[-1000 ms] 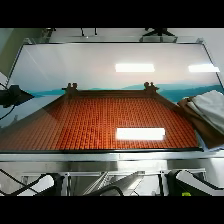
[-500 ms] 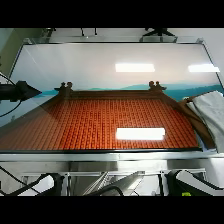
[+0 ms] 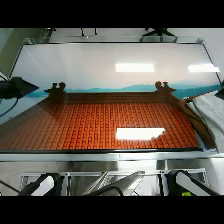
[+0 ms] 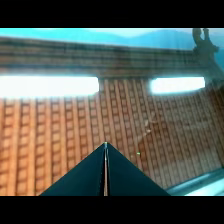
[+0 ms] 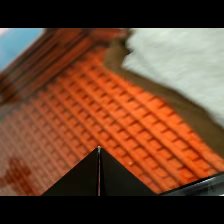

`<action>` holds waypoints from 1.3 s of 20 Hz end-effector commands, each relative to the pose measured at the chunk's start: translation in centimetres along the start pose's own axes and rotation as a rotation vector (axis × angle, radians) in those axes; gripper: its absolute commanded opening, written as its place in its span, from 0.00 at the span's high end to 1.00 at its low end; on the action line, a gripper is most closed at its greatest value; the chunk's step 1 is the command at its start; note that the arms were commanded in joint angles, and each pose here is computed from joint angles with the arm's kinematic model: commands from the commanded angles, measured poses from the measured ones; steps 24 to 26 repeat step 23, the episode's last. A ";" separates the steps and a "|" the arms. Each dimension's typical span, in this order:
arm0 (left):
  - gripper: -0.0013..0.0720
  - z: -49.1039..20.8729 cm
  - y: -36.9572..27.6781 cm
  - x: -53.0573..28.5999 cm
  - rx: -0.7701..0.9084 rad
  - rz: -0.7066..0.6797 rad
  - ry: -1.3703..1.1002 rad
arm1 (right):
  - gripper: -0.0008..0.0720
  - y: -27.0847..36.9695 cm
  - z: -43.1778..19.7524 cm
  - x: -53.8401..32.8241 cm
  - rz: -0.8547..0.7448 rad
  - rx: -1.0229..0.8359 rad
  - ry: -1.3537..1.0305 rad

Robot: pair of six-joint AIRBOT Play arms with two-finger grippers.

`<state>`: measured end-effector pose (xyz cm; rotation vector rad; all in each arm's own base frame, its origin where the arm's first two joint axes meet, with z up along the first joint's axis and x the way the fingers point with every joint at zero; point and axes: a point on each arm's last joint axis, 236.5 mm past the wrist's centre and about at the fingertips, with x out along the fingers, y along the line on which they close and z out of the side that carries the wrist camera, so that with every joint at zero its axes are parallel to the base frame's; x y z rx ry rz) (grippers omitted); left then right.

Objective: Fold the shirts.

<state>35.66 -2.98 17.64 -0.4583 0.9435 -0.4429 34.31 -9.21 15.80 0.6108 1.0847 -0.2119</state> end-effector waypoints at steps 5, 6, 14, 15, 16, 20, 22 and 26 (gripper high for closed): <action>0.97 -14.9 -0.7 2.8 -0.063 -0.019 0.088 | 0.97 5.8 -16.2 6.6 0.145 -0.296 0.101; 0.97 -16.5 -0.6 3.2 -0.059 -0.020 0.094 | 0.97 5.4 -17.5 7.4 0.150 -0.305 0.103; 0.97 -21.0 -0.6 4.2 -0.060 -0.019 0.094 | 0.97 4.8 -18.9 8.3 0.152 -0.300 0.120; 0.97 -20.7 -0.7 4.0 -0.047 -0.012 0.072 | 0.97 4.8 -18.9 8.3 0.152 -0.300 0.120; 0.97 -20.5 -0.8 3.8 -0.036 -0.007 0.056 | 0.97 4.8 -18.9 8.3 0.152 -0.300 0.119; 0.97 -20.4 -1.2 3.5 -0.017 -0.002 0.036 | 0.97 4.8 -18.9 8.3 0.152 -0.300 0.119; 0.97 -20.4 -1.2 3.4 -0.014 -0.001 0.032 | 0.97 4.8 -18.9 8.3 0.152 -0.300 0.119; 0.97 -20.5 -1.2 3.4 -0.014 -0.002 0.034 | 0.97 4.8 -18.9 8.3 0.152 -0.300 0.120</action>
